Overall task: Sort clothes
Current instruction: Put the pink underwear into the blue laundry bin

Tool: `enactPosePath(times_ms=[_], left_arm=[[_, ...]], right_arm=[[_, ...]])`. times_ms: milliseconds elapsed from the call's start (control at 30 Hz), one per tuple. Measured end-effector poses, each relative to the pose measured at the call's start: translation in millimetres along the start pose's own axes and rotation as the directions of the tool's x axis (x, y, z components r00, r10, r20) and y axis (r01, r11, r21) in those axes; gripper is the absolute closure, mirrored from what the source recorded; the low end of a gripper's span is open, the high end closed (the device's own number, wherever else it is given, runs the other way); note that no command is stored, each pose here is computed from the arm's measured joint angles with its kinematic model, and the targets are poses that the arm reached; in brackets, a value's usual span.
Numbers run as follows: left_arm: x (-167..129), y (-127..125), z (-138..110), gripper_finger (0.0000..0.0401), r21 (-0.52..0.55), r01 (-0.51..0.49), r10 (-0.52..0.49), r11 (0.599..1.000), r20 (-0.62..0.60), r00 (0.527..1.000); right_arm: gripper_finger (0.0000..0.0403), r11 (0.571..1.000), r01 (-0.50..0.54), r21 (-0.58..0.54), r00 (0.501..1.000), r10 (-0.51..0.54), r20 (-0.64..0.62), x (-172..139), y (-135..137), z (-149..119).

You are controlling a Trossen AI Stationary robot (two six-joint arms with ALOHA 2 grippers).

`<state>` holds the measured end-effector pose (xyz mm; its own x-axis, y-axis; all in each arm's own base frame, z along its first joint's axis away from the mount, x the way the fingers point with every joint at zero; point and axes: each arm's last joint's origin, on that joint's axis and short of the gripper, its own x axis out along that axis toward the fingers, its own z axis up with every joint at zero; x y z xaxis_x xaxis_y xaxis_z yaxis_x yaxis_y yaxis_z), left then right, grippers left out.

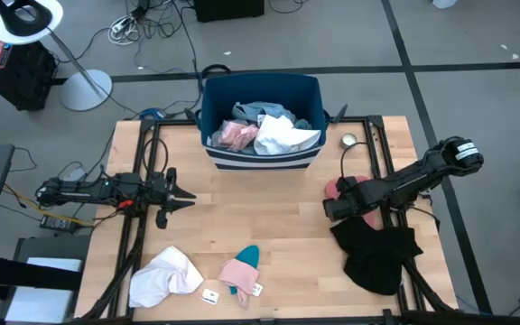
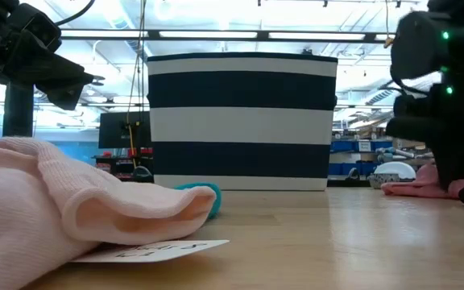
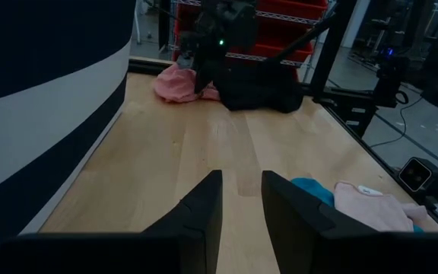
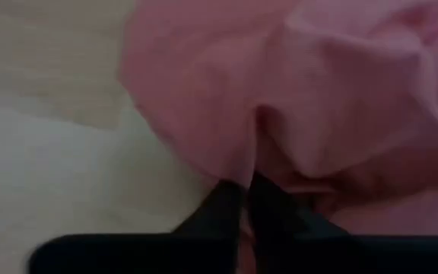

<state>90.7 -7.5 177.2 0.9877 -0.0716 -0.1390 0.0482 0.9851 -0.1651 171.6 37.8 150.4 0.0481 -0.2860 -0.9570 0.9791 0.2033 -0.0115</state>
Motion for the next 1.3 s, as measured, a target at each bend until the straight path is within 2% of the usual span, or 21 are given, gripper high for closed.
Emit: enactPosePath(times_ms=[133,400,633,933,1300], left_arm=[[0,0,0,0.0302,0.0,0.0,0.0,1.0,0.0,1.0],[0,0,0,0.0302,0.0,0.0,0.0,1.0,0.0,1.0],[0,0,0,0.0302,0.0,0.0,0.0,1.0,0.001,1.0],[0,0,0,0.0302,0.0,0.0,0.0,1.0,0.001,1.0],[0,0,0,0.0302,0.002,0.0,0.0,1.0,0.001,1.0]], right_arm=[[0.0395,0.999,0.017,-0.036,1.0,-0.017,0.011,-31,7,9],[0.0401,0.998,0.015,-0.067,0.981,-0.002,0.192,-139,11,47],[0.0402,0.981,-0.166,-0.104,0.915,0.193,0.355,-212,11,77],[0.0402,0.956,-0.24,-0.167,0.818,0.291,0.497,-267,13,115],[0.0403,0.899,-0.298,-0.322,0.686,0.436,0.583,-307,56,169]])
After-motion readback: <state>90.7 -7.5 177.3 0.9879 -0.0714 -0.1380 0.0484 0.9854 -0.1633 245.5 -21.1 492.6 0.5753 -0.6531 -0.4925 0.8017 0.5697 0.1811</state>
